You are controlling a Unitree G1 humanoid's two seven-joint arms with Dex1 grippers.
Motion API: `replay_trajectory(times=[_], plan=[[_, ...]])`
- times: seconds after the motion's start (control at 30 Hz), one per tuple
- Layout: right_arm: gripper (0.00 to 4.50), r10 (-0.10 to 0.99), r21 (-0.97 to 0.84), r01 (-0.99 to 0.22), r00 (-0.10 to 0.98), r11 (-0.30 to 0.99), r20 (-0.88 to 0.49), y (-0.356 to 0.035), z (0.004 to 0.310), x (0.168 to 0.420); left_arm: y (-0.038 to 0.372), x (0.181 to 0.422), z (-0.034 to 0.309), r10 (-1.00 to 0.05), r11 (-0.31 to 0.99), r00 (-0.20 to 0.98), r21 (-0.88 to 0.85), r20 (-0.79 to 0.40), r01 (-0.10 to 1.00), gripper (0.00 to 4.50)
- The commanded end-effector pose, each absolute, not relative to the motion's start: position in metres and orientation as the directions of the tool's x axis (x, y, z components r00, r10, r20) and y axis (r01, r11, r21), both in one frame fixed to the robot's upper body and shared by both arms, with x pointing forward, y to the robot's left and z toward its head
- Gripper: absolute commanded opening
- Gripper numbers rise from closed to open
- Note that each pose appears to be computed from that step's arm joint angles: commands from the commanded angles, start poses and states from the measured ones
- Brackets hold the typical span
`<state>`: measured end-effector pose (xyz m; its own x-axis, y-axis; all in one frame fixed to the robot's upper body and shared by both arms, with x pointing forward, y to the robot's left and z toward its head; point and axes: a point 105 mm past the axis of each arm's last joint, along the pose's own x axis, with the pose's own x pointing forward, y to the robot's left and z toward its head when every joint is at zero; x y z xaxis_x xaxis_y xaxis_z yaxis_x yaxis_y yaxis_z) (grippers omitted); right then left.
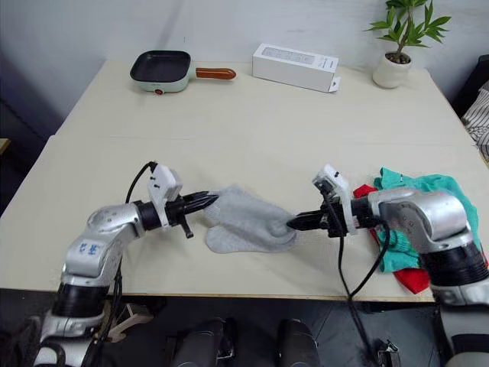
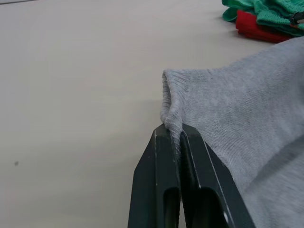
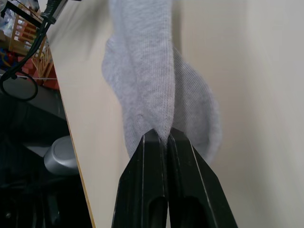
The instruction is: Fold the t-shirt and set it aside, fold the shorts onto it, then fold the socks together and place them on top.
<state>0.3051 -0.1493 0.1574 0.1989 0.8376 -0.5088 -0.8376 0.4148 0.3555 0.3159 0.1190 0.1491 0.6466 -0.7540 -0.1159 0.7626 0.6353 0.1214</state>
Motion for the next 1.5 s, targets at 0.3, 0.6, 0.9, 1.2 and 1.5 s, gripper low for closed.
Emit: replay_trajectory(times=[0.3,0.6,0.9,1.2,1.5], plan=[[0.05,0.814,0.374,-0.831,0.15,0.411,-0.561,-0.159,0.16,0.326,0.103,0.274,0.142,-0.66,0.748,0.748,0.027,-0.071,0.663,0.0],[0.05,0.795,0.423,-0.799,0.109,0.427,-0.596,-0.158,0.16,0.33,0.096,0.262,0.132,-0.634,0.77,0.765,-0.002,-0.11,0.638,0.0],[0.05,0.78,0.454,-0.776,0.076,0.438,-0.621,-0.151,0.143,0.322,0.095,0.262,0.12,-0.641,0.764,0.752,-0.032,-0.152,0.645,0.0],[1.02,0.803,0.419,-0.814,0.095,0.403,-0.588,-0.156,0.149,0.321,0.1,0.263,0.114,-0.633,0.766,0.756,0.001,-0.167,0.642,1.35],[2.38,0.892,0.143,-0.929,0.272,0.341,-0.361,-0.17,0.199,0.328,0.141,0.256,0.154,-0.76,0.634,0.64,0.087,-0.114,0.768,2.66]])
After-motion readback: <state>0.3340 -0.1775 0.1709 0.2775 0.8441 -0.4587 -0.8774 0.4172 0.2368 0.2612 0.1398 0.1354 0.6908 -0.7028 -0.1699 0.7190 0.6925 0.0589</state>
